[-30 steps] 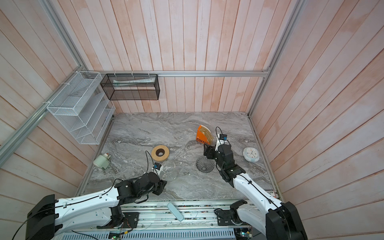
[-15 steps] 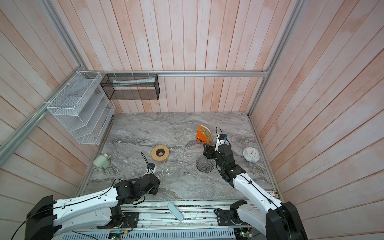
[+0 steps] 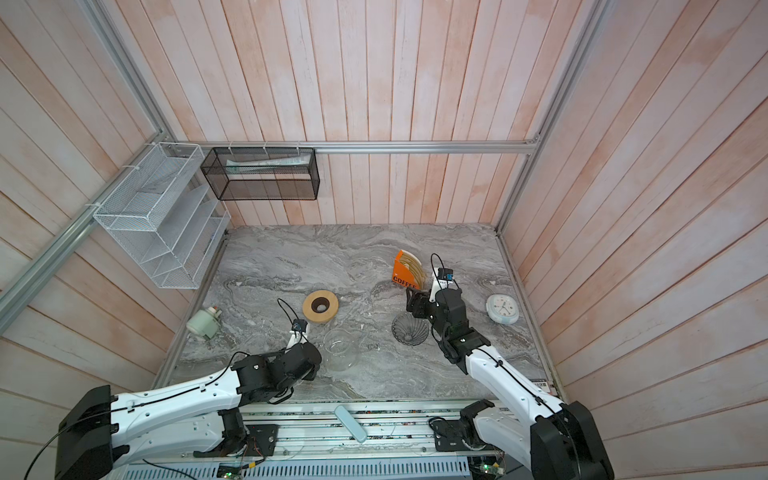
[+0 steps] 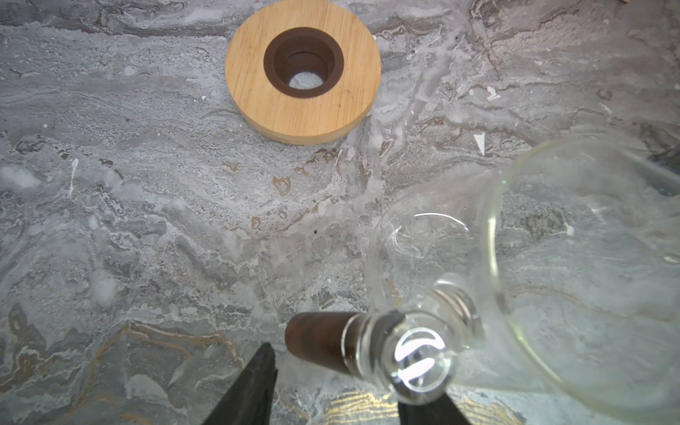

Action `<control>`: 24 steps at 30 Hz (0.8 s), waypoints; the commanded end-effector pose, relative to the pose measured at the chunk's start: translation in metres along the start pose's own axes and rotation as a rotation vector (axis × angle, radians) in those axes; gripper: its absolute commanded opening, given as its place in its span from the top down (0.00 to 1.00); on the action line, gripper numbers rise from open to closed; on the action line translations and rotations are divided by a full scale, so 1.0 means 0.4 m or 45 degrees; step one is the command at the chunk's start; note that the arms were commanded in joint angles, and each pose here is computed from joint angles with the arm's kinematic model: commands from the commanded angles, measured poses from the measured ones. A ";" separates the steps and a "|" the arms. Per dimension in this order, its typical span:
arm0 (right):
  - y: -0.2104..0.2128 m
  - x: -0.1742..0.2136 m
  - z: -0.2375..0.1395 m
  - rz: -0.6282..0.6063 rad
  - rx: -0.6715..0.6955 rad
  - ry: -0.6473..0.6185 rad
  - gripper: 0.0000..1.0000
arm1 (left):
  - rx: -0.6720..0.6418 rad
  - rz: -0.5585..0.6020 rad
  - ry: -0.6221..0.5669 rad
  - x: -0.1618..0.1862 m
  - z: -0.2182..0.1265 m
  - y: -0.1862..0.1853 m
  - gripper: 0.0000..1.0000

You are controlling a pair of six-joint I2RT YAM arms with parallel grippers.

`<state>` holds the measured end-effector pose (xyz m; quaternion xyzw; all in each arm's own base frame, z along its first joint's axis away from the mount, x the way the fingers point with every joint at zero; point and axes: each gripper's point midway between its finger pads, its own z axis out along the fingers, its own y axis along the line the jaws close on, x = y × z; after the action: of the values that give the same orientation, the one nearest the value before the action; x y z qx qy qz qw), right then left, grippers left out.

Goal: Place the coffee filter in the dripper
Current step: 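Lower the glass server onto the table and open left gripper, then move left gripper over the round wooden dripper stand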

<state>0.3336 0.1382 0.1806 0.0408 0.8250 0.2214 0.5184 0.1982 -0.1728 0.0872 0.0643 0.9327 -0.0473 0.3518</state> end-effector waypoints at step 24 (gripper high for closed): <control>0.095 -0.123 0.006 -0.077 -0.111 -0.060 0.24 | 0.109 -0.295 -0.067 -0.395 -0.081 0.026 0.46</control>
<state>0.3496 0.1503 0.2272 0.0183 0.8032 0.2352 0.5471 0.2842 -0.1793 0.2236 -0.0413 0.9097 -0.1091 0.3985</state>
